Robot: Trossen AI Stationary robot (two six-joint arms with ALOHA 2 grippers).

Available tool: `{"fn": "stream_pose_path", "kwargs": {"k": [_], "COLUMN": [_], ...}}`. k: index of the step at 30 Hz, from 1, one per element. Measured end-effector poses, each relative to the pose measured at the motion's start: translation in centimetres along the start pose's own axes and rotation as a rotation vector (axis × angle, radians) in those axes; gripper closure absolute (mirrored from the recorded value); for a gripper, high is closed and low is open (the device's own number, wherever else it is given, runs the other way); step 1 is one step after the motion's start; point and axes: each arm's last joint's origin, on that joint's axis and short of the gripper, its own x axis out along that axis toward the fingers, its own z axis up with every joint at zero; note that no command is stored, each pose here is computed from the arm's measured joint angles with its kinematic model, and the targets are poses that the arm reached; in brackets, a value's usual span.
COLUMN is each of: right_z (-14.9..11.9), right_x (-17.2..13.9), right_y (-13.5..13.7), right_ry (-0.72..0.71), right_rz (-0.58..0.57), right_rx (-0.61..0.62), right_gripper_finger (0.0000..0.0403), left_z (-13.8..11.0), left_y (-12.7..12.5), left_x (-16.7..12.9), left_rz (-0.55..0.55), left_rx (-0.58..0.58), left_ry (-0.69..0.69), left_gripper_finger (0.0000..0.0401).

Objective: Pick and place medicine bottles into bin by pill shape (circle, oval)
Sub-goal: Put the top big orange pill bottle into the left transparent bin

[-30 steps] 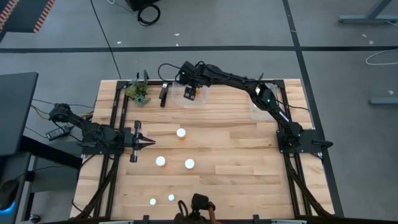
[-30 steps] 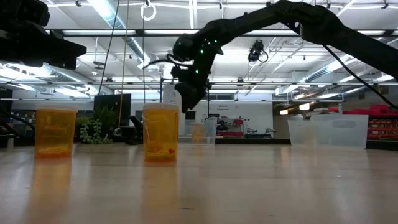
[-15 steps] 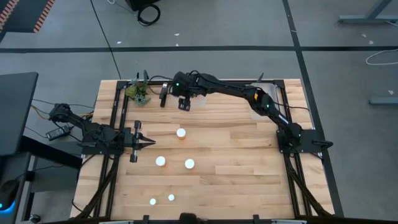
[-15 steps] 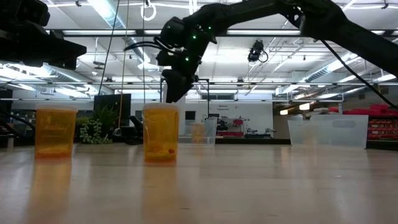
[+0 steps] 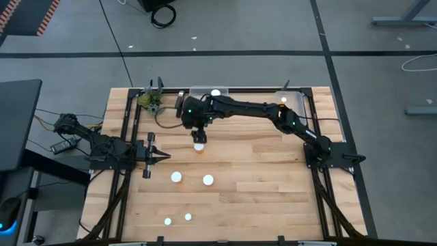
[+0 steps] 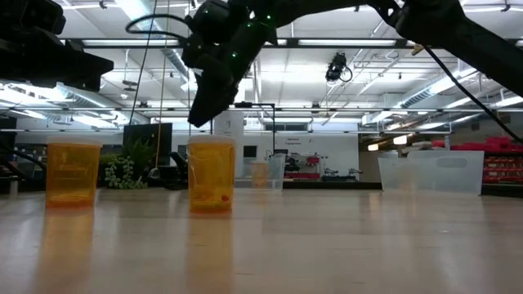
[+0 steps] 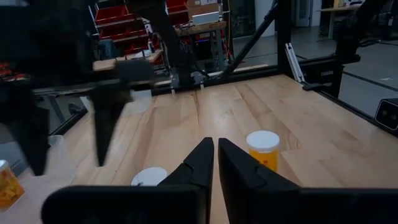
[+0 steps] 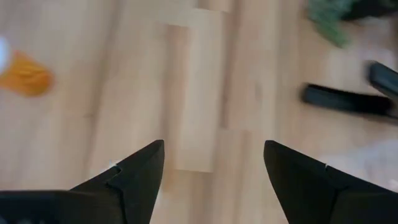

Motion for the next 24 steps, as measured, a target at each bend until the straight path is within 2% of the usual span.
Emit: {"fn": "stream_pose_path", "kwargs": {"k": [5, 12, 24], "right_z": [0.2, -1.7, -2.2], "right_x": [0.7, 3.7, 4.2], "right_y": [2.5, 5.0, 5.3], "right_ry": [-0.007, 0.081, 0.104], "right_rz": [0.068, 0.106, 0.108], "right_rx": [-0.1, -0.186, -0.176], "right_gripper_finger": [0.012, 0.012, 0.012], "left_z": [0.0, 0.0, 0.0], "left_y": [0.0, 0.0, 0.0], "left_x": [0.0, 0.0, 0.0], "left_rz": [0.0, 0.0, 0.0], "left_rx": [0.0, 0.0, 0.0], "left_ry": [0.0, 0.0, 0.0], "left_gripper_finger": [0.0367, 0.0375, 0.0368]}}
